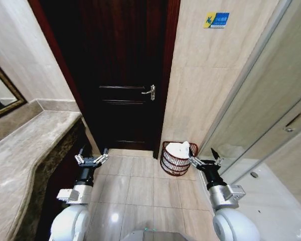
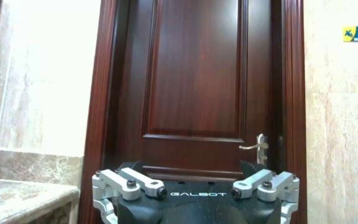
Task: Discard the used towel into the hamper.
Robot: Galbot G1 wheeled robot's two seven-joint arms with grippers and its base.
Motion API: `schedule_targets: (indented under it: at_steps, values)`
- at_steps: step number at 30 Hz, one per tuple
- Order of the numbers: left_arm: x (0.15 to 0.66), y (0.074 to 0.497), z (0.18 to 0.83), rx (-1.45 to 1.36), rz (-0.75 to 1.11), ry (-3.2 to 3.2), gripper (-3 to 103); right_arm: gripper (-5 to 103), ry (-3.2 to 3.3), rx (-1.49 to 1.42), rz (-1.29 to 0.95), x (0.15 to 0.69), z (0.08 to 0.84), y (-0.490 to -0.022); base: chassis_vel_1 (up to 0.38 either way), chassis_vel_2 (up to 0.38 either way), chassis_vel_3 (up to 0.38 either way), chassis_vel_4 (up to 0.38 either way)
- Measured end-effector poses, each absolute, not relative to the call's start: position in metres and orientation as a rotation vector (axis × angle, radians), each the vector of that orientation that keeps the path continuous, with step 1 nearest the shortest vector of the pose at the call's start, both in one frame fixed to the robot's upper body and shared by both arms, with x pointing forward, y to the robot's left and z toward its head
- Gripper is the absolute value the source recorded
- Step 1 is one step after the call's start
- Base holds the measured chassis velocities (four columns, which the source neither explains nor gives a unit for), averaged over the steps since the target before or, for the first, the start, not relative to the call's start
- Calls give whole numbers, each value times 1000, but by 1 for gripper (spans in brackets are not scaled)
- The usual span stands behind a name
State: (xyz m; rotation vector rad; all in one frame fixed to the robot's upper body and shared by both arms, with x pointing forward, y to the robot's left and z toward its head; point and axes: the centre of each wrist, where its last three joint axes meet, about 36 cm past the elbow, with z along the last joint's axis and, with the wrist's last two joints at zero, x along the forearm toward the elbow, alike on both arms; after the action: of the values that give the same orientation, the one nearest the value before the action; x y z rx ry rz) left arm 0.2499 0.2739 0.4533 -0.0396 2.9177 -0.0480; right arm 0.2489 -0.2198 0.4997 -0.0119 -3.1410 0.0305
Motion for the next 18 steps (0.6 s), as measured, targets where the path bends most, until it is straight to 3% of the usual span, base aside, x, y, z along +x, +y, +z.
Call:
schedule_targets:
  at_steps: [18]
  values:
    - [253,275,448,-36,-46,2904,100,100,-3138,-18,39,249,498,-220,66,-77,-69,65]
